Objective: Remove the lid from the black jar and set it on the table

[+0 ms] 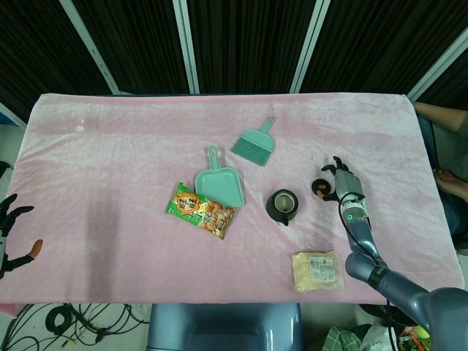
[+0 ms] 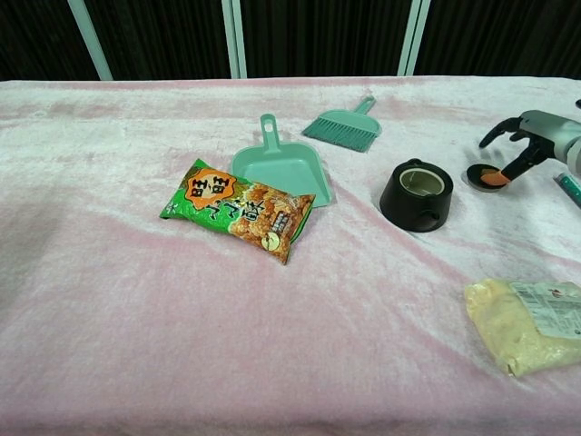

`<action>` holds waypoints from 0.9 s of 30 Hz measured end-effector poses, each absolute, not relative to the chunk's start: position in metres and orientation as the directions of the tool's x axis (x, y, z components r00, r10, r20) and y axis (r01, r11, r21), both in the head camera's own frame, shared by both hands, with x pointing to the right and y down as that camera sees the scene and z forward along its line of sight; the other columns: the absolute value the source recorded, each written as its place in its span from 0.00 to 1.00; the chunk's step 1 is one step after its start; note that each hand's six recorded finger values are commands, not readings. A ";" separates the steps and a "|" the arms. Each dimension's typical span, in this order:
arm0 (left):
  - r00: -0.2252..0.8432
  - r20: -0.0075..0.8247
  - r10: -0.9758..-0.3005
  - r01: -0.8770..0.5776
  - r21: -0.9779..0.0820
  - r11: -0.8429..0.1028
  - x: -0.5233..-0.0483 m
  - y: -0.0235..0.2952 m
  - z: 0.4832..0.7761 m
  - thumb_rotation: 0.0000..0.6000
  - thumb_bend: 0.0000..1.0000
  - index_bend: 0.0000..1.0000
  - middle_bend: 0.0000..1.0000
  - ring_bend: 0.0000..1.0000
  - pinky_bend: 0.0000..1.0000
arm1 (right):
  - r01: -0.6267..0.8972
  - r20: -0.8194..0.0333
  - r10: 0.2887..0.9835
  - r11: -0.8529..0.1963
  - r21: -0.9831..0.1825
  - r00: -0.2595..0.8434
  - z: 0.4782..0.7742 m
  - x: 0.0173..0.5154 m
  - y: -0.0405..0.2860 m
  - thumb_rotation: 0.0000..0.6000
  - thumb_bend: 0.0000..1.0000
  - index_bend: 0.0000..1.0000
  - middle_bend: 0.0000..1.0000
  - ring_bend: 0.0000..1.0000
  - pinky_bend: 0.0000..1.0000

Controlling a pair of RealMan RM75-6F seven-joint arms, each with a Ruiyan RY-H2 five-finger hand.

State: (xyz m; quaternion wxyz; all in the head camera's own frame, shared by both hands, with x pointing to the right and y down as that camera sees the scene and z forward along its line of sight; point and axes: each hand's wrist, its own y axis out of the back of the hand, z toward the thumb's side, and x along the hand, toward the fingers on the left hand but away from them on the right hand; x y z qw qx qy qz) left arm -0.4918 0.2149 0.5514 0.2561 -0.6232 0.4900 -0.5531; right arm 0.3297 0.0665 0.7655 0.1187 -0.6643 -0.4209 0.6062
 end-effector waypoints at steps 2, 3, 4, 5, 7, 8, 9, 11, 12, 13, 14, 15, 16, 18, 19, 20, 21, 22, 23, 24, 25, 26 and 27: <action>-0.091 0.438 -0.895 -0.328 -0.861 -0.388 -0.492 0.215 0.551 1.00 0.33 0.23 0.03 0.00 0.00 | 0.419 -0.702 0.706 -0.612 -0.670 -0.092 0.762 0.332 0.064 1.00 0.01 0.00 0.00 0.06 0.15; -0.091 0.437 -0.895 -0.328 -0.862 -0.387 -0.492 0.215 0.551 1.00 0.33 0.23 0.02 0.00 0.00 | 0.420 -0.701 0.707 -0.611 -0.671 -0.093 0.761 0.334 0.062 1.00 0.00 0.00 0.00 0.05 0.15; -0.091 0.436 -0.895 -0.328 -0.862 -0.387 -0.492 0.215 0.551 1.00 0.33 0.23 0.02 0.00 0.00 | 0.421 -0.700 0.707 -0.609 -0.672 -0.094 0.759 0.336 0.061 1.00 0.00 0.00 0.00 0.05 0.14; -0.091 0.437 -0.895 -0.328 -0.862 -0.387 -0.492 0.215 0.551 1.00 0.33 0.23 0.02 0.00 0.00 | 0.423 -0.700 0.708 -0.608 -0.672 -0.094 0.758 0.336 0.060 1.00 0.00 0.00 0.00 0.05 0.14; -0.092 0.438 -0.894 -0.327 -0.861 -0.389 -0.492 0.215 0.551 1.00 0.33 0.23 0.02 0.00 0.00 | 0.439 -0.699 0.709 -0.601 -0.668 -0.092 0.753 0.337 0.057 1.00 0.00 0.00 0.00 0.06 0.14; -0.092 0.439 -0.894 -0.326 -0.861 -0.389 -0.492 0.215 0.551 1.00 0.33 0.23 0.02 0.00 0.00 | 0.450 -0.698 0.711 -0.596 -0.665 -0.091 0.751 0.338 0.056 1.00 0.00 0.00 0.00 0.06 0.14; -0.092 0.439 -0.894 -0.326 -0.861 -0.389 -0.492 0.215 0.551 1.00 0.33 0.23 0.02 0.00 0.00 | 0.462 -0.695 0.713 -0.589 -0.663 -0.088 0.748 0.338 0.054 1.00 0.01 0.00 0.00 0.06 0.14; -0.093 0.438 -0.894 -0.326 -0.862 -0.388 -0.492 0.215 0.551 1.00 0.33 0.23 0.02 0.00 0.00 | 0.487 -0.684 0.725 -0.569 -0.663 -0.083 0.738 0.339 0.048 1.00 0.02 0.00 0.00 0.06 0.14; -0.093 0.436 -0.895 -0.327 -0.862 -0.386 -0.492 0.215 0.551 1.00 0.33 0.22 0.02 0.00 0.00 | 0.494 -0.676 0.732 -0.560 -0.665 -0.080 0.732 0.340 0.046 1.00 0.02 0.00 0.00 0.06 0.14; -0.092 0.435 -0.895 -0.327 -0.863 -0.386 -0.492 0.215 0.551 1.00 0.33 0.22 0.02 0.00 0.00 | 0.500 -0.667 0.742 -0.551 -0.668 -0.074 0.724 0.342 0.043 1.00 0.02 0.00 0.00 0.06 0.14; -0.092 0.435 -0.896 -0.327 -0.863 -0.385 -0.492 0.215 0.551 1.00 0.33 0.22 0.02 0.00 0.00 | 0.499 -0.658 0.750 -0.545 -0.674 -0.069 0.717 0.344 0.042 1.00 0.02 0.00 0.00 0.06 0.14; -0.091 0.434 -0.896 -0.326 -0.863 -0.385 -0.492 0.215 0.551 1.00 0.33 0.22 0.02 0.00 0.00 | 0.492 -0.647 0.760 -0.539 -0.683 -0.065 0.709 0.347 0.040 1.00 0.02 0.00 0.00 0.06 0.14; -0.090 0.433 -0.897 -0.326 -0.864 -0.385 -0.492 0.215 0.551 1.00 0.33 0.22 0.02 0.00 0.00 | 0.473 -0.627 0.777 -0.532 -0.702 -0.059 0.697 0.352 0.038 1.00 0.02 0.00 0.00 0.06 0.14; -0.090 0.430 -0.898 -0.323 -0.866 -0.382 -0.492 0.215 0.550 1.00 0.33 0.21 0.02 0.00 0.00 | 0.427 -0.591 0.805 -0.517 -0.742 -0.051 0.677 0.362 0.036 1.00 0.02 0.00 0.00 0.06 0.14; -0.089 0.426 -0.900 -0.319 -0.868 -0.380 -0.491 0.214 0.550 1.00 0.33 0.20 0.02 0.00 0.00 | 0.394 -0.567 0.822 -0.508 -0.766 -0.043 0.664 0.369 0.037 1.00 0.02 0.00 0.00 0.06 0.14; -0.087 0.423 -0.902 -0.314 -0.871 -0.378 -0.491 0.214 0.550 1.00 0.33 0.20 0.02 0.00 0.00 | 0.371 -0.551 0.834 -0.501 -0.782 -0.034 0.655 0.372 0.040 1.00 0.02 0.00 0.00 0.06 0.14; -0.086 0.422 -0.903 -0.313 -0.872 -0.377 -0.491 0.214 0.550 1.00 0.33 0.20 0.02 0.00 0.00 | 0.347 -0.536 0.844 -0.496 -0.796 -0.024 0.646 0.375 0.044 1.00 0.02 0.00 0.00 0.06 0.14; -0.085 0.420 -0.903 -0.313 -0.872 -0.376 -0.490 0.215 0.550 1.00 0.33 0.19 0.02 0.00 0.00 | 0.315 -0.521 0.854 -0.492 -0.811 -0.006 0.635 0.379 0.053 1.00 0.02 0.00 0.00 0.06 0.14; -0.086 0.418 -0.904 -0.314 -0.873 -0.374 -0.490 0.215 0.550 1.00 0.33 0.19 0.02 0.00 0.00 | 0.289 -0.512 0.859 -0.492 -0.821 0.007 0.627 0.381 0.061 1.00 0.02 0.00 0.00 0.06 0.14; -0.087 0.417 -0.905 -0.316 -0.873 -0.372 -0.490 0.215 0.549 1.00 0.34 0.19 0.02 0.00 0.00 | 0.266 -0.505 0.863 -0.492 -0.829 0.022 0.620 0.383 0.071 1.00 0.02 0.00 0.00 0.06 0.14; -0.088 0.415 -0.905 -0.318 -0.873 -0.370 -0.490 0.215 0.549 1.00 0.34 0.19 0.02 0.00 0.00 | 0.238 -0.501 0.864 -0.496 -0.835 0.045 0.612 0.383 0.086 1.00 0.02 0.00 0.00 0.06 0.14; -0.088 0.414 -0.906 -0.319 -0.873 -0.369 -0.490 0.215 0.549 1.00 0.34 0.19 0.02 0.00 0.00 | 0.217 -0.499 0.864 -0.499 -0.839 0.061 0.608 0.382 0.098 1.00 0.02 0.00 0.00 0.06 0.14; -0.089 0.414 -0.906 -0.319 -0.873 -0.368 -0.490 0.215 0.549 1.00 0.34 0.19 0.02 0.00 0.00 | 0.194 -0.498 0.864 -0.502 -0.842 0.075 0.603 0.383 0.109 1.00 0.02 0.00 0.00 0.06 0.14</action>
